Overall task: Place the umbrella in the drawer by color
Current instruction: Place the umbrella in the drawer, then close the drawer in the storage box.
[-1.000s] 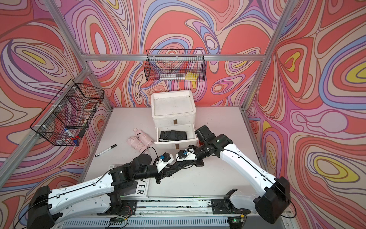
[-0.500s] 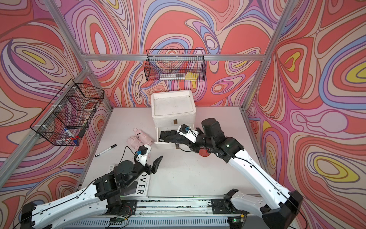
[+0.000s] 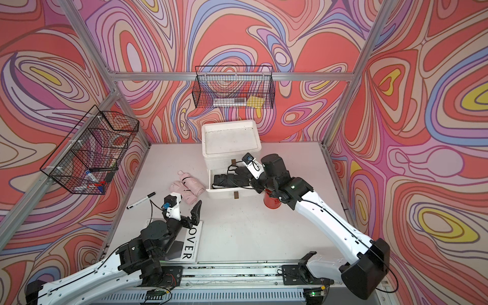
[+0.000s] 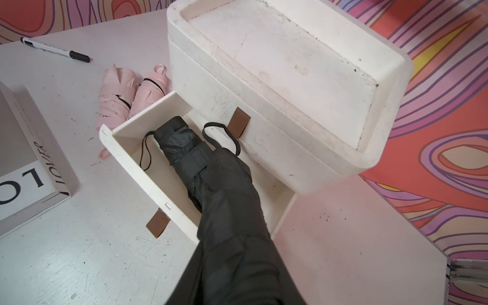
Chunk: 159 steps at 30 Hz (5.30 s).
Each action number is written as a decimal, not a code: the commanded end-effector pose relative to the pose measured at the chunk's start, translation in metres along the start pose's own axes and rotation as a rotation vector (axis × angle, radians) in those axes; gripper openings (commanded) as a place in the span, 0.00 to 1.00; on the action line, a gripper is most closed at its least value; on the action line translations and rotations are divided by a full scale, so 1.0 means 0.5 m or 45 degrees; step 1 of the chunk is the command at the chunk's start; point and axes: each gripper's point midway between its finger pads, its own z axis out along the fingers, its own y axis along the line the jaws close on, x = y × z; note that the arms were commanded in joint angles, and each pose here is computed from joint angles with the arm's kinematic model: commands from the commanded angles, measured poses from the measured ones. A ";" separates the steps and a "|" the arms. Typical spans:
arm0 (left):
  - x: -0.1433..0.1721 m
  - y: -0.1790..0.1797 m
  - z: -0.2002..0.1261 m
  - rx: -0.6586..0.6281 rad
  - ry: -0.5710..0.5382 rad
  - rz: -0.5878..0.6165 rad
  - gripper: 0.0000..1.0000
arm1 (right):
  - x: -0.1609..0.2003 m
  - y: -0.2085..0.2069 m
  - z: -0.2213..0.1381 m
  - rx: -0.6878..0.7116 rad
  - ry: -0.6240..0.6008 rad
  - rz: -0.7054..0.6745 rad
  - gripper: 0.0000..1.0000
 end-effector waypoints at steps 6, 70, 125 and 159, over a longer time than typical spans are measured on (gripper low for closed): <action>-0.009 0.007 0.002 -0.030 -0.004 -0.014 0.91 | -0.048 -0.024 0.060 0.048 -0.058 0.002 0.00; -0.001 0.004 0.010 -0.043 0.008 0.023 0.92 | -0.049 -0.053 0.103 0.073 -0.151 0.330 0.98; -0.122 0.162 0.600 -0.560 0.703 -0.220 0.02 | 0.115 0.158 0.138 0.047 -0.253 0.938 0.67; -0.046 0.090 0.454 -0.451 0.854 -0.250 0.04 | 0.026 0.203 0.308 -0.019 -0.520 0.688 0.68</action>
